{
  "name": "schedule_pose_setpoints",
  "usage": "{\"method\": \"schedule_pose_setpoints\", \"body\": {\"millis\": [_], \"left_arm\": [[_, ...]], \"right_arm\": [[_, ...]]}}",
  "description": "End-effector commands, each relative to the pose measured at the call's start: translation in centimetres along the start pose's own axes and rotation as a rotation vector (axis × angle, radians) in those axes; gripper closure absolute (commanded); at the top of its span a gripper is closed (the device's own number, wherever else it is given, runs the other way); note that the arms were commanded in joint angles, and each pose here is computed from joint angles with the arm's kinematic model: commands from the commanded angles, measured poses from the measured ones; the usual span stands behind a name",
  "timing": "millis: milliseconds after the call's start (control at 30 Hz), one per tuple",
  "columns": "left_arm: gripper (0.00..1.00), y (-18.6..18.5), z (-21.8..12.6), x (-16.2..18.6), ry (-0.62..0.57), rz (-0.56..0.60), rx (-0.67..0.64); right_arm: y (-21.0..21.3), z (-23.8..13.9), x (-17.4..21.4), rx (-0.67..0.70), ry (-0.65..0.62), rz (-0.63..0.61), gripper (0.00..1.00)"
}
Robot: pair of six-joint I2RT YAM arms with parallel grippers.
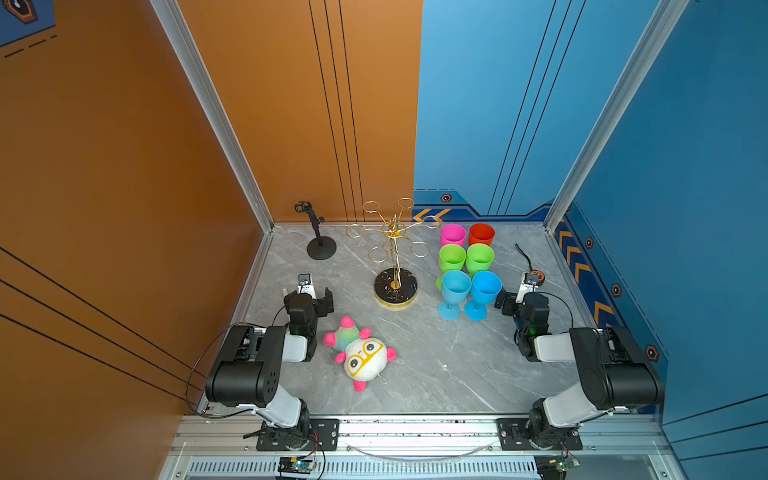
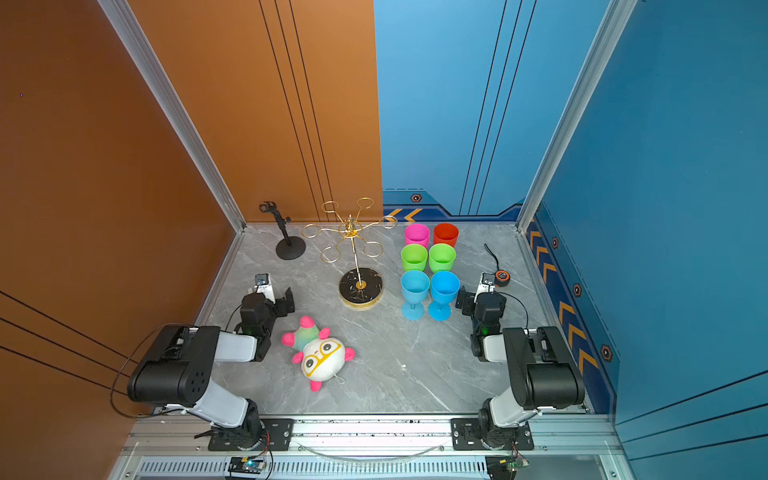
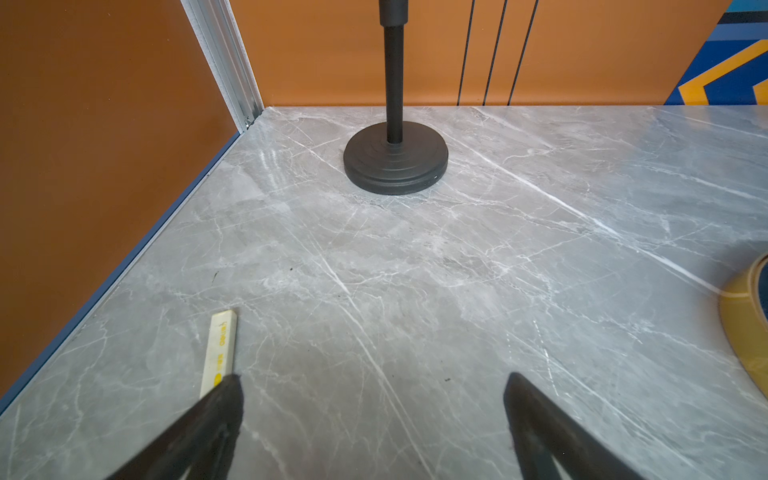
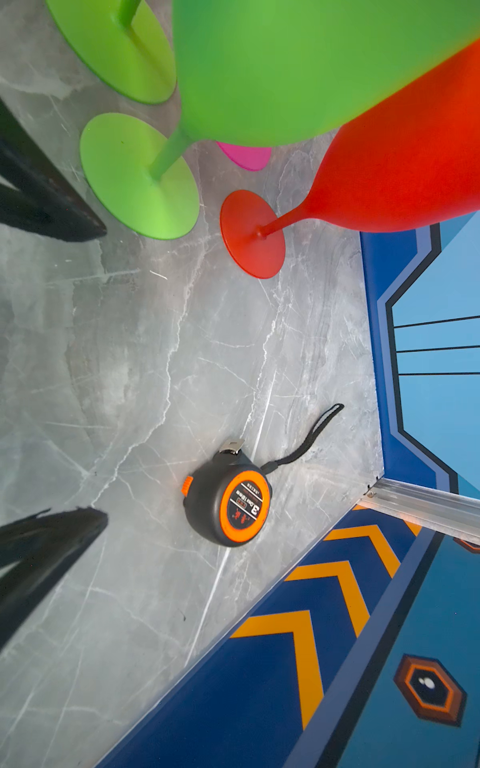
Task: Take the wine glass off the wine glass rack
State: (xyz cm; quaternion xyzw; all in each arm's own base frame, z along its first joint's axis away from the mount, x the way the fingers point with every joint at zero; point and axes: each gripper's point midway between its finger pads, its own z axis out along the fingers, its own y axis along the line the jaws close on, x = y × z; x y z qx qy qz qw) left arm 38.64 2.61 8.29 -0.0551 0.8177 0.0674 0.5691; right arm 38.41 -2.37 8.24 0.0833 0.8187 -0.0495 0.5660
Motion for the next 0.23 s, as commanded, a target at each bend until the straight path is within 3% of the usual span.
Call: {"method": "schedule_pose_setpoints", "body": {"millis": [0, 200], "left_arm": [[0.02, -0.01, 0.11, -1.01, -0.031, -0.014, 0.000], [0.02, -0.03, 0.13, -1.01, -0.031, -0.015, 0.001]], "right_arm": [[-0.02, 0.22, -1.34, 0.020, -0.037, -0.012, 0.00], [0.05, 0.17, -1.35, 0.032, -0.039, -0.024, 0.00]]}}
